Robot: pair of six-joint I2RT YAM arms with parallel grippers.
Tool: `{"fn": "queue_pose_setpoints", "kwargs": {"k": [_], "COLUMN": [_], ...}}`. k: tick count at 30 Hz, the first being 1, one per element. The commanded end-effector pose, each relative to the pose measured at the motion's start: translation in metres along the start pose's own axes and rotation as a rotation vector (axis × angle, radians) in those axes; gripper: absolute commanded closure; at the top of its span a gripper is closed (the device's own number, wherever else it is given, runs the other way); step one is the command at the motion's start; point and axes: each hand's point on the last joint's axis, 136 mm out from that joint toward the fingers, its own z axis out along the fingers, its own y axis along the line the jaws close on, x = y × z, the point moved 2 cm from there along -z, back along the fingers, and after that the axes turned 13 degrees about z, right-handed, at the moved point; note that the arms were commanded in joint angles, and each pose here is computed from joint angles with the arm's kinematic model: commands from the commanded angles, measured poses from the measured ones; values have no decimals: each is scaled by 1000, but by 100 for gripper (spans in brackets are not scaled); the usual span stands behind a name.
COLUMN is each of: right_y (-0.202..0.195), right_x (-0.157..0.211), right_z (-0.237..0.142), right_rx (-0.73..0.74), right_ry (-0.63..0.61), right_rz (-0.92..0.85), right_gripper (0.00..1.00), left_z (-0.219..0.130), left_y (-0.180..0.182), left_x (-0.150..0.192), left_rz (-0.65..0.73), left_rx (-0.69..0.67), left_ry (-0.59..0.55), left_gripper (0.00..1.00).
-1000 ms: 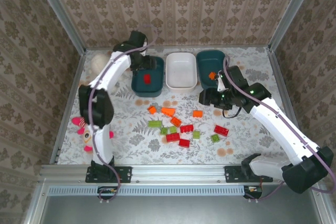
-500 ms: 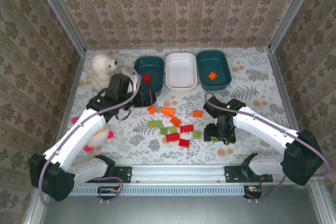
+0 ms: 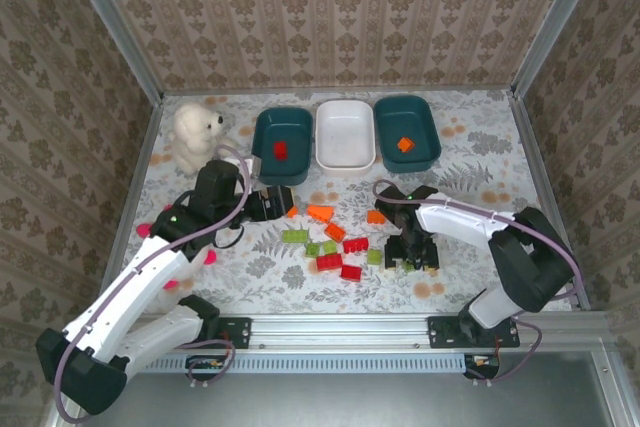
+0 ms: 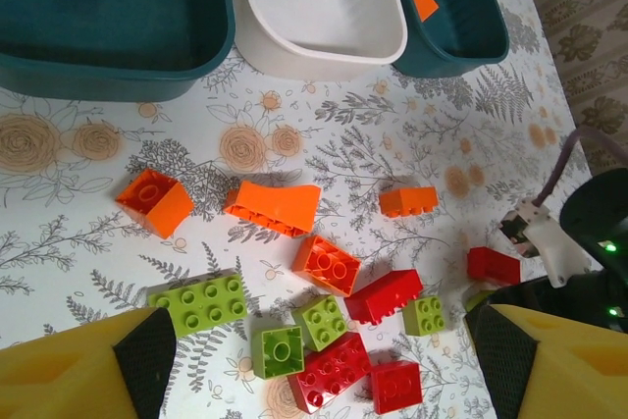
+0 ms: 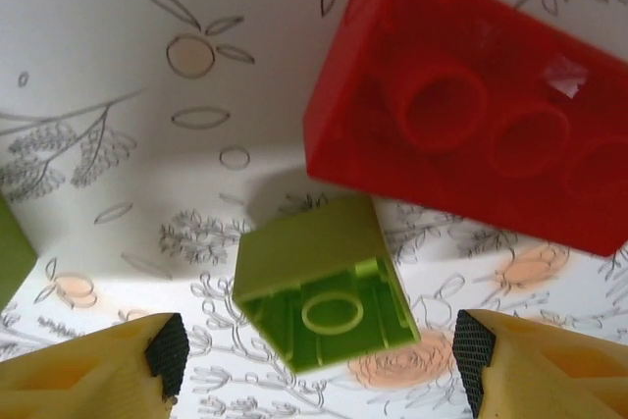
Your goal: Sort the legos into containers by color
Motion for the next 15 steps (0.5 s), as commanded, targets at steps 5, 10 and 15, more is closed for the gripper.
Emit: {"fn": "queue_pose_setpoints", "kwargs": {"k": [5,10,15], "right_y": [11,10,10], "right_x": [-13,-13,-14], "right_z": [1,4,7], "right_rx": [-2,6,11], "right_ry": [-27,-21,-24], "right_rz": [-49,-54,-51], "right_gripper": [36,44,53], "left_z": [0,4,7], "left_y": [-5,-5,-6], "left_x": [-9,-9,-11], "left_rz": [-4,0,-1], "left_rx": [-7,-7,-5], "left_ry": [-18,-9,-11], "left_gripper": [17,17,17]}}
